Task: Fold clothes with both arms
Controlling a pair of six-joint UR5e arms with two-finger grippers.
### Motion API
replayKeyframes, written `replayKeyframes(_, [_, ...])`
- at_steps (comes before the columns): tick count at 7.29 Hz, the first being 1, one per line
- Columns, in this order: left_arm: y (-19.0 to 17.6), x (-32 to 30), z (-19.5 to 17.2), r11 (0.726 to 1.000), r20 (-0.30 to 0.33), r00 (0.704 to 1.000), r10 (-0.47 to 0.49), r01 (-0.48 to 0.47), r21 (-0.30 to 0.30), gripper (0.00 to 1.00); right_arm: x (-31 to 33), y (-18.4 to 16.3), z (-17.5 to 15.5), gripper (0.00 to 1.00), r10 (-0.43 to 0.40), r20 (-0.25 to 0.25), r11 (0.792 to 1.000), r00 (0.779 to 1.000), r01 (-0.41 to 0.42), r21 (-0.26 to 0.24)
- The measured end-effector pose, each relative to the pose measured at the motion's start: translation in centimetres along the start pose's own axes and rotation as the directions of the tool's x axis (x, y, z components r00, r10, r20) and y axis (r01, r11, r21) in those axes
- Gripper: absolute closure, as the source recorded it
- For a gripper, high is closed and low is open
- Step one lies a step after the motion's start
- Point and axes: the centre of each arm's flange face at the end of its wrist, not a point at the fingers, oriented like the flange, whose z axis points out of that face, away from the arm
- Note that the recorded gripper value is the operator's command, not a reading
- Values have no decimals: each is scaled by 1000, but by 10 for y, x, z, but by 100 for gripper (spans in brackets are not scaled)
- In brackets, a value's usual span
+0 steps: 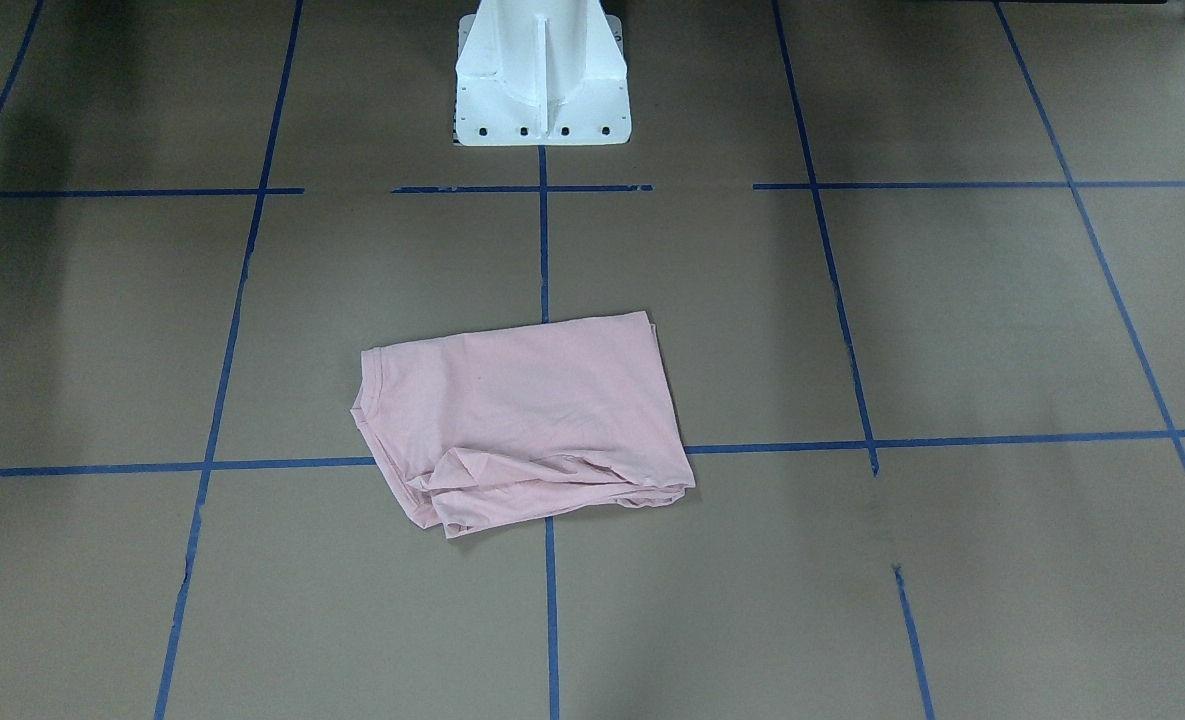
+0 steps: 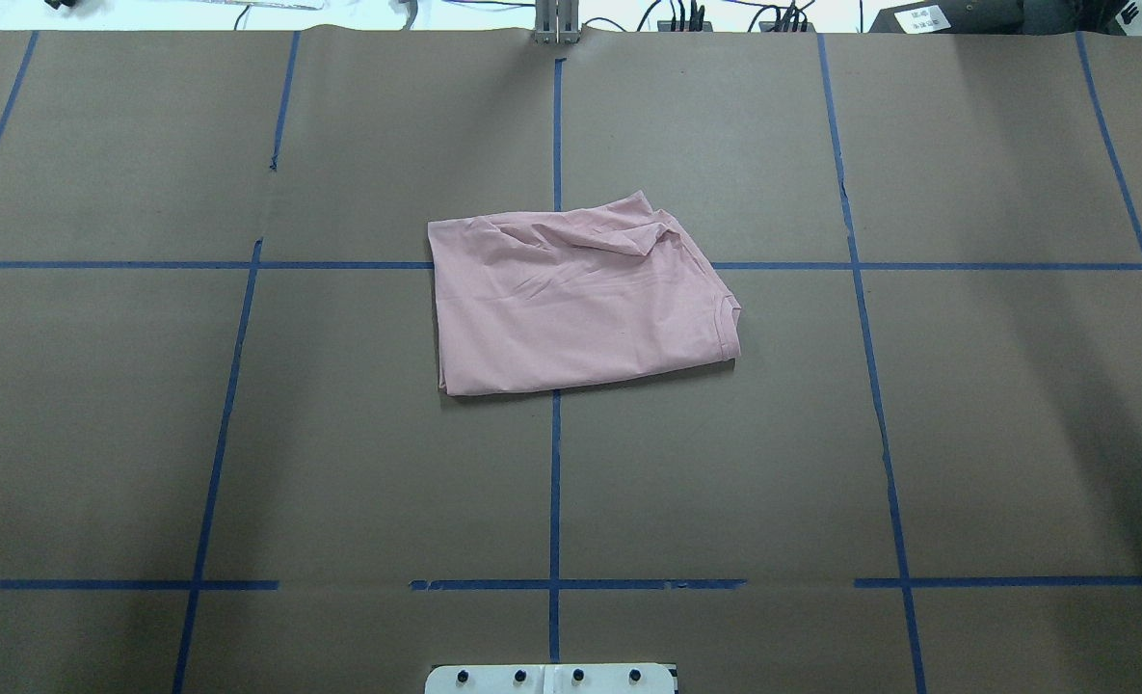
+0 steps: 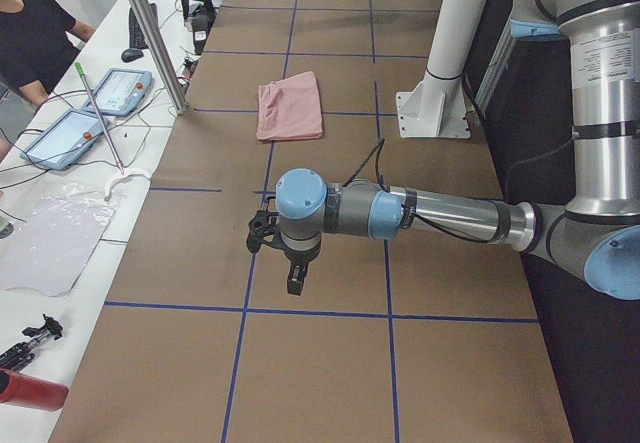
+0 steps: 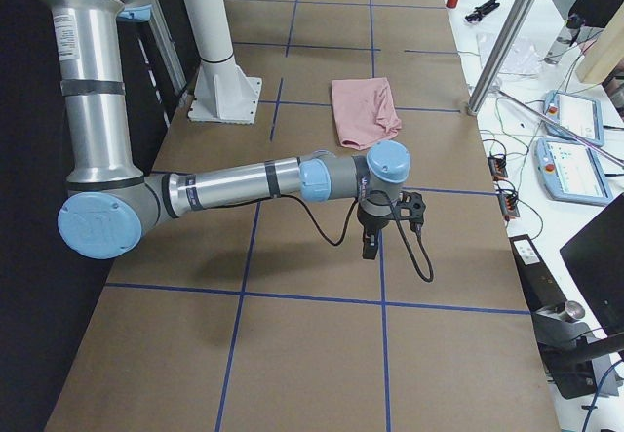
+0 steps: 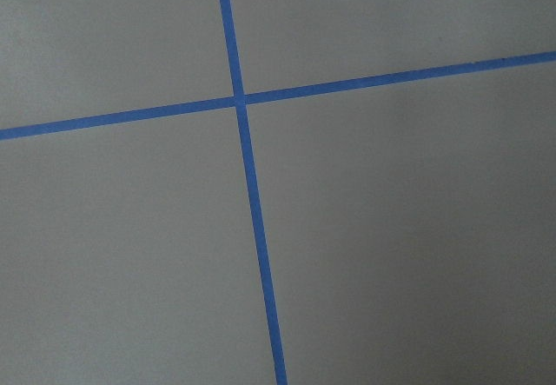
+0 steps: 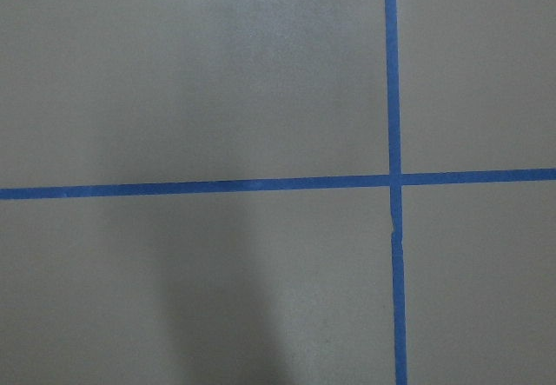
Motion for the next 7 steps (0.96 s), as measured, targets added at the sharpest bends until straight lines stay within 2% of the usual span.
replayKeyframes(4, [1, -1, 1, 1000, 2, 1000, -1, 1, 0, 0, -1, 0, 0, 0, 0, 8, 1000, 1000, 0, -2])
replayKeyframes(5, [2, -3, 2, 1000, 13, 1000, -4, 4, -3, 0, -1, 0, 0, 0, 0, 8, 1000, 1000, 0, -2])
replayKeyframes(7, [3, -10, 1, 1000, 81, 997, -8, 9, -9, 0, -1, 0, 0, 0, -1, 8, 1000, 1000, 1, -1])
